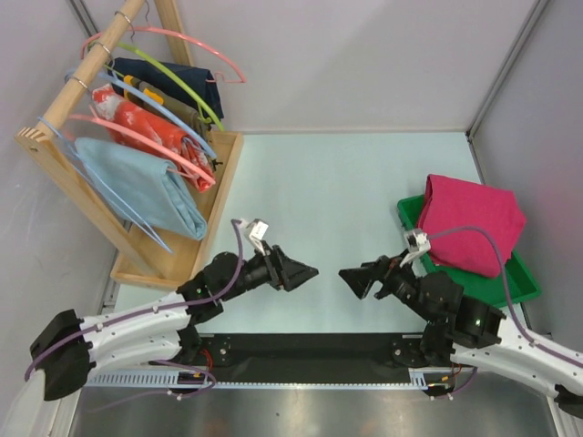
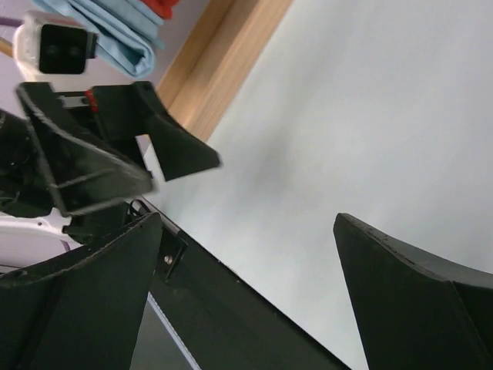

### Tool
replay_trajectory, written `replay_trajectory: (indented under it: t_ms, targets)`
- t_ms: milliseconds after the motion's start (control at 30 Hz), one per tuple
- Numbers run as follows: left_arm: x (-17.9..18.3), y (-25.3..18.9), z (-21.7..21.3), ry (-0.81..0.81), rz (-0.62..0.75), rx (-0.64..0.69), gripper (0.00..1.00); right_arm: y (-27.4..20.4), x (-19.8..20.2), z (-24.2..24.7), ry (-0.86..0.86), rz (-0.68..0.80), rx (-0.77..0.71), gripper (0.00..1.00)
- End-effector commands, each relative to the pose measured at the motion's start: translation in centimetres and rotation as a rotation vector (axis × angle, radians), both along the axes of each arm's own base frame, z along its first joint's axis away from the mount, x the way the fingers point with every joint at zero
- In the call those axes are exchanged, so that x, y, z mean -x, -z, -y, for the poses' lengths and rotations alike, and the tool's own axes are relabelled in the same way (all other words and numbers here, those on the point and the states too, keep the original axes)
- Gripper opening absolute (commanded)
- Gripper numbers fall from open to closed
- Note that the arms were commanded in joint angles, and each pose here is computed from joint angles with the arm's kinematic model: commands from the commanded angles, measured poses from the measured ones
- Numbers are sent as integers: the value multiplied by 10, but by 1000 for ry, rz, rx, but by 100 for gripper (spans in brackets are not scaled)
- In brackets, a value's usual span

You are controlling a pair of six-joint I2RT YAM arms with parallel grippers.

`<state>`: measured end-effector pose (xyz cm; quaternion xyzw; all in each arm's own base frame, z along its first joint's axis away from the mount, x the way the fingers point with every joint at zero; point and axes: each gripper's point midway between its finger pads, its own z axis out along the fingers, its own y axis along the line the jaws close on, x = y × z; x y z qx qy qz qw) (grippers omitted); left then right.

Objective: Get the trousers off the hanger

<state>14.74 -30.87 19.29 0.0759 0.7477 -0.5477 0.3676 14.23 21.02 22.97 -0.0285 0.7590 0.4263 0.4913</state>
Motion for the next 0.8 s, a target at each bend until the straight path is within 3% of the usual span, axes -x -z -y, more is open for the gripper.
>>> replay_trajectory:
  t_ms: [0, 33, 67, 133, 233, 400, 633, 767]
  targets:
    - [11, -42, -28, -40, 53, 371, 79, 3, 9, -5, -20, -27, -304, 100]
    - [13, -17, -38, -69, 22, 366, 79, 14, 9, -7, -27, -17, -324, 100]
    - [19, -32, -48, -65, 29, 460, 79, 14, 10, -3, -26, 6, -357, 100]
    - [26, 1, -62, -82, -29, 462, 79, 29, 10, -6, -32, 20, -367, 100]
    - [36, 4, -78, -76, -23, 542, 79, 39, 8, -9, -30, 19, -404, 100]
    - [45, 14, -74, -26, 18, 481, 79, 88, -3, -12, 44, -67, -374, 100]
    - [47, 33, -68, -9, -38, 412, 80, 119, -12, -8, 129, -152, -303, 100]
    - [51, 23, -69, 12, -14, 445, 82, 117, -8, -12, 97, -163, -314, 100]
